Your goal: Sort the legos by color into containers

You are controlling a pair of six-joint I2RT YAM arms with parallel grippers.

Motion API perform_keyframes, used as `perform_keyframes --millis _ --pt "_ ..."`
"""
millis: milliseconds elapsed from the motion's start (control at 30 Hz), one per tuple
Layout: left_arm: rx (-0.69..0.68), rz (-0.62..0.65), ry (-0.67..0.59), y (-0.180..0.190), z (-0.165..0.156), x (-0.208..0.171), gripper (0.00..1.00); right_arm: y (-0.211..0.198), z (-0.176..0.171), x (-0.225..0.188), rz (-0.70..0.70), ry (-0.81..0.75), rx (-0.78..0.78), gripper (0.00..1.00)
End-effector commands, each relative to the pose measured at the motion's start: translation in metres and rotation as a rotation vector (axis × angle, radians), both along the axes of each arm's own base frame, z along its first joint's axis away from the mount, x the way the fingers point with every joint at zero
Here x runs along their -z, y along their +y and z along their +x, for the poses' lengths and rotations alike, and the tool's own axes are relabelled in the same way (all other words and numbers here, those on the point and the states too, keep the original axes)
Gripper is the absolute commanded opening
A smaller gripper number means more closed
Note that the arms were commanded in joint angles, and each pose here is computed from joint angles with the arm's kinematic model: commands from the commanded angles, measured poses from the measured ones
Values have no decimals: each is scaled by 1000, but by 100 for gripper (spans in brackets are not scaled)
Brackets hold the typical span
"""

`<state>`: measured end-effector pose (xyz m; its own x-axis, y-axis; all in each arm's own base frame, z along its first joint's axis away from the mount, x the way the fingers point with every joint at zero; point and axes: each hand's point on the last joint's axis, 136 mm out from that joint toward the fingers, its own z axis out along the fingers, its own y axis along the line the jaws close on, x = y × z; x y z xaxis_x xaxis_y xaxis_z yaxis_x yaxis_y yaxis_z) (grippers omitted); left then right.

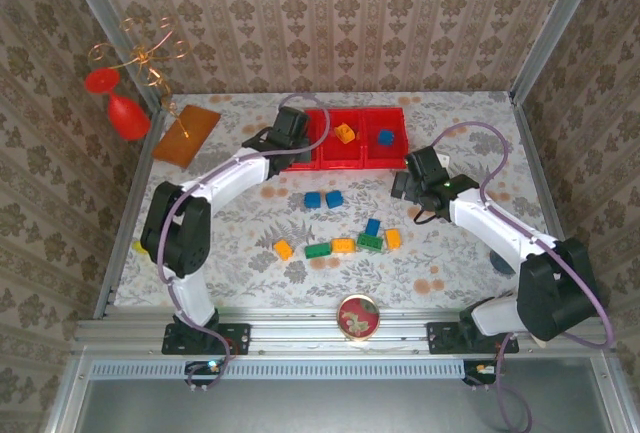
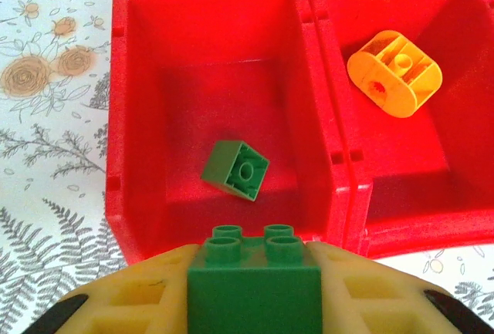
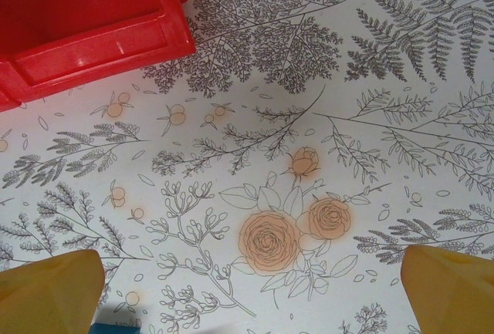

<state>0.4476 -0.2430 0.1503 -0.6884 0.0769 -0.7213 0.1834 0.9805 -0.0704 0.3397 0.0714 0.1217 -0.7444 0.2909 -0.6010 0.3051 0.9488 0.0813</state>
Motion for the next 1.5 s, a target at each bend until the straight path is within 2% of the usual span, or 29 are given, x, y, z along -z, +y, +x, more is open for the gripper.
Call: perform_keyframes --millis 0,400,667,867,1100,1300,1467 --pt "4 30 12 3 13 3 29 1 -2 -7 19 -22 18 100" --pt "-22 46 43 6 54 22 31 3 -6 -7 13 -18 3 100" --pt "-25 48 54 4 64 30 38 6 -6 -6 8 -17 -13 100" --pt "-27 44 42 5 63 23 46 8 -7 -3 4 -11 -20 100" --pt "-31 24 19 8 57 7 49 11 -7 -5 1 -17 -30 100" --pt "-27 -21 -14 10 44 -14 52 13 -8 -7 -11 -11 -35 100" --pt "-28 -61 -38 14 27 -29 61 16 -12 -8 -27 1 -38 100"
